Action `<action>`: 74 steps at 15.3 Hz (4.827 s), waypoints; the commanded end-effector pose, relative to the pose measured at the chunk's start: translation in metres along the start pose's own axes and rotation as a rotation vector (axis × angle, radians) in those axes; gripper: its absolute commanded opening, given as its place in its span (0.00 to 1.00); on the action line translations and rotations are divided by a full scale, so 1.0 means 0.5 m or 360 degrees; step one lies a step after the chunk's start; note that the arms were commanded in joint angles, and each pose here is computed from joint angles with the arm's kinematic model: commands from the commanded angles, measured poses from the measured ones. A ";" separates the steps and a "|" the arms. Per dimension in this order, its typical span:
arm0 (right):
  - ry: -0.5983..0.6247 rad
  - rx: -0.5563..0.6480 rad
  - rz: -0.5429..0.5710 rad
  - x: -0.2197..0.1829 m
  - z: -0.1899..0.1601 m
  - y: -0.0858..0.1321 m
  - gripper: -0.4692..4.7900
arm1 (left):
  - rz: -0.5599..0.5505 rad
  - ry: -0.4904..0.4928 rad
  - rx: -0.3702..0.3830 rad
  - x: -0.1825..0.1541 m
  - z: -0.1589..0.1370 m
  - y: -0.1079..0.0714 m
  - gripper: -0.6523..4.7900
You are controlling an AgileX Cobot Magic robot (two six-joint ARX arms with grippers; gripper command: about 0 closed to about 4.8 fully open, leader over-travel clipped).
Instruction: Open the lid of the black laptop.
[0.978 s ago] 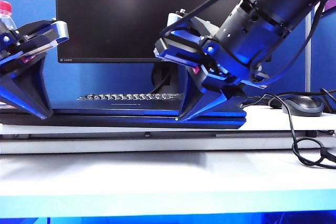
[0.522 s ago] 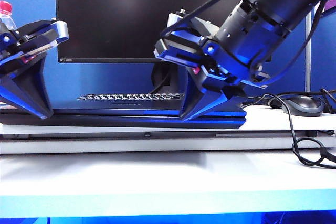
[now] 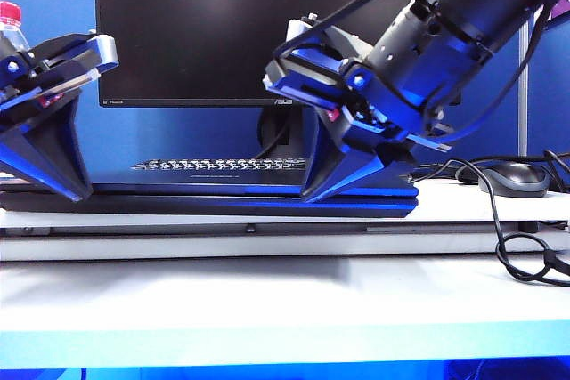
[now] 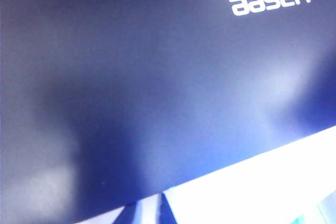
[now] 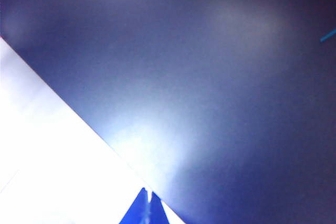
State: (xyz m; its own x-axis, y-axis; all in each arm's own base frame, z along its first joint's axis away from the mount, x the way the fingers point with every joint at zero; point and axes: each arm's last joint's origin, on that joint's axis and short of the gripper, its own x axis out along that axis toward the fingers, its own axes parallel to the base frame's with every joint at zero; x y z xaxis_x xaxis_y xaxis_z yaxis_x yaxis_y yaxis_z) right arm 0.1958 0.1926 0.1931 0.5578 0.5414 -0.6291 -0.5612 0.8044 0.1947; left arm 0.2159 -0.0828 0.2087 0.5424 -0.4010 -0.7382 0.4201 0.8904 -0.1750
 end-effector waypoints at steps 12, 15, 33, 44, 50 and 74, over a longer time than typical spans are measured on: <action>-0.0270 0.0069 -0.0108 -0.007 0.041 -0.028 0.08 | 0.0114 -0.0452 0.0025 -0.012 0.058 0.001 0.22; -0.0291 0.0070 -0.0102 -0.007 0.044 -0.027 0.08 | 0.0113 -0.0454 0.0027 -0.012 0.058 0.001 0.22; -0.0694 -0.0020 -0.0091 -0.072 0.210 -0.017 0.08 | 0.0164 -0.0828 0.0120 -0.116 0.130 -0.020 0.22; -0.1008 -0.0049 -0.0170 -0.155 0.336 -0.041 0.08 | 0.0200 -0.1066 0.0195 -0.180 0.194 -0.035 0.22; -0.1011 -0.0057 -0.0152 -0.156 0.336 -0.043 0.08 | 0.0158 -0.1051 0.0212 -0.181 0.192 -0.036 0.22; -0.0178 -0.0294 -0.0010 -0.072 0.241 -0.018 0.08 | 0.0135 -0.0633 0.0187 -0.045 0.182 -0.010 0.22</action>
State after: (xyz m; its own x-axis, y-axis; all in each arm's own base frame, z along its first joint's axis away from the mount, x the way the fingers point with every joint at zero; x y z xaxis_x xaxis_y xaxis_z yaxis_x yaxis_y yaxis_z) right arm 0.2531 0.1931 0.2957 0.5780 0.5581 -0.5953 -0.6634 0.7462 0.0553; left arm 0.2667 -0.0979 0.2806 0.7860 -0.4011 -0.4705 0.4372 0.8986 -0.0356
